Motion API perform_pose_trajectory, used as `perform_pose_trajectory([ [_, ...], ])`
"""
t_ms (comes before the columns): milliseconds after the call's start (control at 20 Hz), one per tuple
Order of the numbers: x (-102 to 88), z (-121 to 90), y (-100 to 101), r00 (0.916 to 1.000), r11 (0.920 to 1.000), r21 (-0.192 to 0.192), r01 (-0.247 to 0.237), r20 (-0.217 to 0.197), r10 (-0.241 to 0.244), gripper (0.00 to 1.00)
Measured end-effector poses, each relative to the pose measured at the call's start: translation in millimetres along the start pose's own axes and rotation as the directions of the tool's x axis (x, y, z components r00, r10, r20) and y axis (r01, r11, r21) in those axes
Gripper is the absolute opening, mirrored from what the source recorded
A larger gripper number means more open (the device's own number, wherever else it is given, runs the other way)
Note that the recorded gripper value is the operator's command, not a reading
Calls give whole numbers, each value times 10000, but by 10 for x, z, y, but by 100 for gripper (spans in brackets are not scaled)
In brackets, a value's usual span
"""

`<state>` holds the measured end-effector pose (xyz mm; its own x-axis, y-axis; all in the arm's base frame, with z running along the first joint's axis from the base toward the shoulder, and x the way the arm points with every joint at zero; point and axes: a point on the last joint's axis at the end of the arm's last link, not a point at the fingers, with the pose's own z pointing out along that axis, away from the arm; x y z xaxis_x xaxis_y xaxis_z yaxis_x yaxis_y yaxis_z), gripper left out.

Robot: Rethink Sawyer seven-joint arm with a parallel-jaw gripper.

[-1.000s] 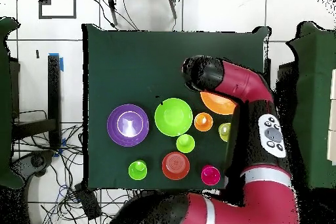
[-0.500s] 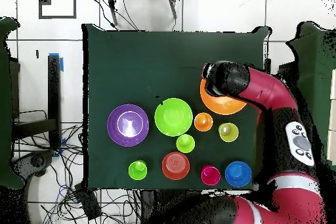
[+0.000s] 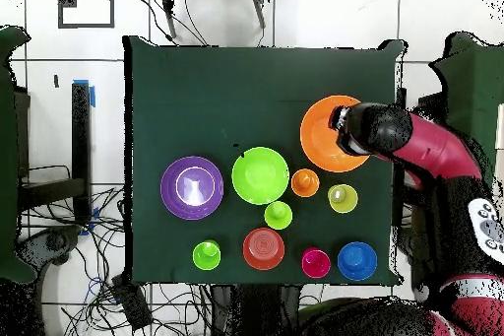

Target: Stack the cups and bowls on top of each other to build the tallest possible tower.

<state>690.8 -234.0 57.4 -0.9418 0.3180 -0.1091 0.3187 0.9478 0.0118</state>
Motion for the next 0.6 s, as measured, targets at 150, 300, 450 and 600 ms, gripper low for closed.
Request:
perform_pose_trajectory([
  [150, 21, 44, -122, 10000, 10000, -48, 46, -69, -46, 100],
  [300, 63, 147, -213, 9995, 9995, -148, 275, -156, -278, 100],
  [450, 87, 222, -233, 9986, 9985, -252, 480, -187, -485, 100],
  [600, 109, 336, -228, 9963, 9956, -440, 821, -202, -831, 100],
])
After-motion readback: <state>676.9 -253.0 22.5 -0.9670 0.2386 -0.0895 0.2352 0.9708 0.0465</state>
